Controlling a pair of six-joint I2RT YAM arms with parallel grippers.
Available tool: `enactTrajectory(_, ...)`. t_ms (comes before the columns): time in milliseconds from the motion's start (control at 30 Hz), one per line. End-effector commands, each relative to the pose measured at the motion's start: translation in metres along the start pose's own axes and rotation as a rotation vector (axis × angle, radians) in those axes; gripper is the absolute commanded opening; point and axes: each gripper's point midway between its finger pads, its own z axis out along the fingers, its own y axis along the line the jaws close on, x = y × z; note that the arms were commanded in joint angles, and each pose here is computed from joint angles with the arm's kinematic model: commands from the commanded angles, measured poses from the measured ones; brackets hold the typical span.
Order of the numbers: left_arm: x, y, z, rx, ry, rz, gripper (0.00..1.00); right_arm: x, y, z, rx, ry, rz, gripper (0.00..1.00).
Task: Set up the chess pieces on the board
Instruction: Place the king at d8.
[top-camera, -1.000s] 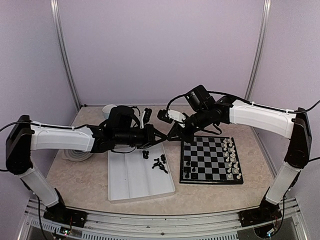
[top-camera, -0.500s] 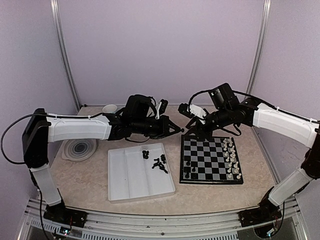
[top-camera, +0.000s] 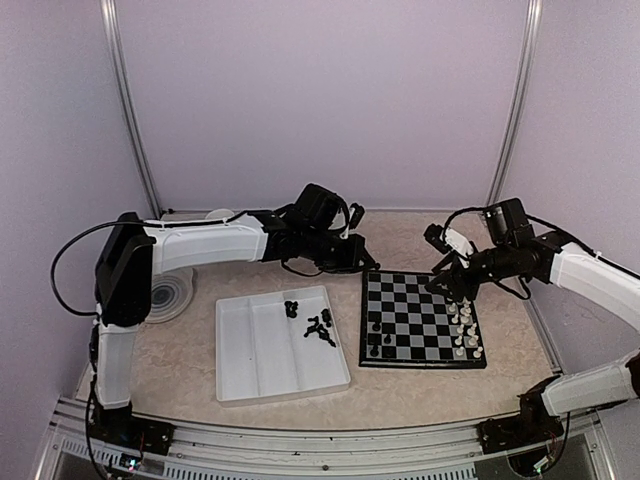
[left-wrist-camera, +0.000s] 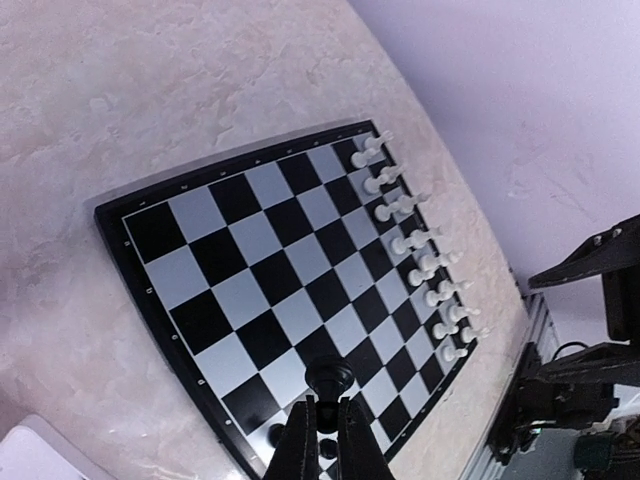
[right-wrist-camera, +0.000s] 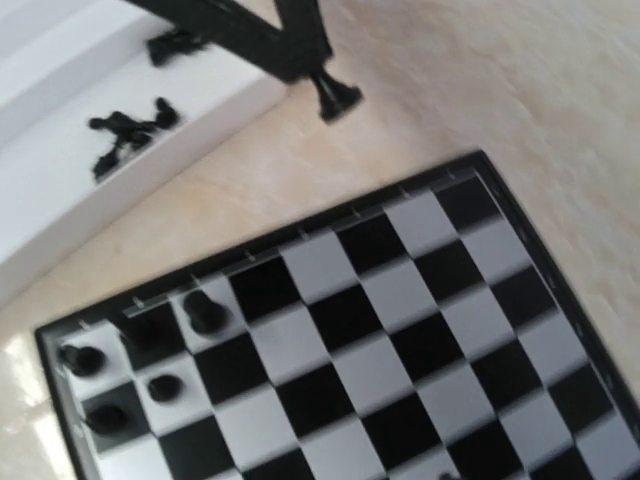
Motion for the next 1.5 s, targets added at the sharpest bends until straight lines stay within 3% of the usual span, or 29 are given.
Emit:
enactTrajectory(0,0.014,0.019,0.015,-0.159,0.098,0.142,0.00,0.014,-0.012,-0.003,0.015,-0.056,0.057,0.50)
enactTrajectory(233,0.019,0.034,0.034,-0.337,0.178,0.316,0.00,0.028,-0.023,0.004,0.044,-0.042,0.084,0.49)
enactTrajectory(400,0.042,0.041,0.048,-0.358,0.264,0.363,0.00,0.035,-0.020,0.006,0.038,-0.029,0.087,0.49)
enactTrajectory(767,0.084,0.046,0.056,-0.375,0.373,0.370,0.00,0.040,-0.019,0.012,0.019,-0.015,0.092,0.49)
enactTrajectory(1467,0.107,0.041,0.068,-0.331,0.430,0.354,0.00,0.043,-0.017,0.015,0.002,-0.006,0.094,0.49)
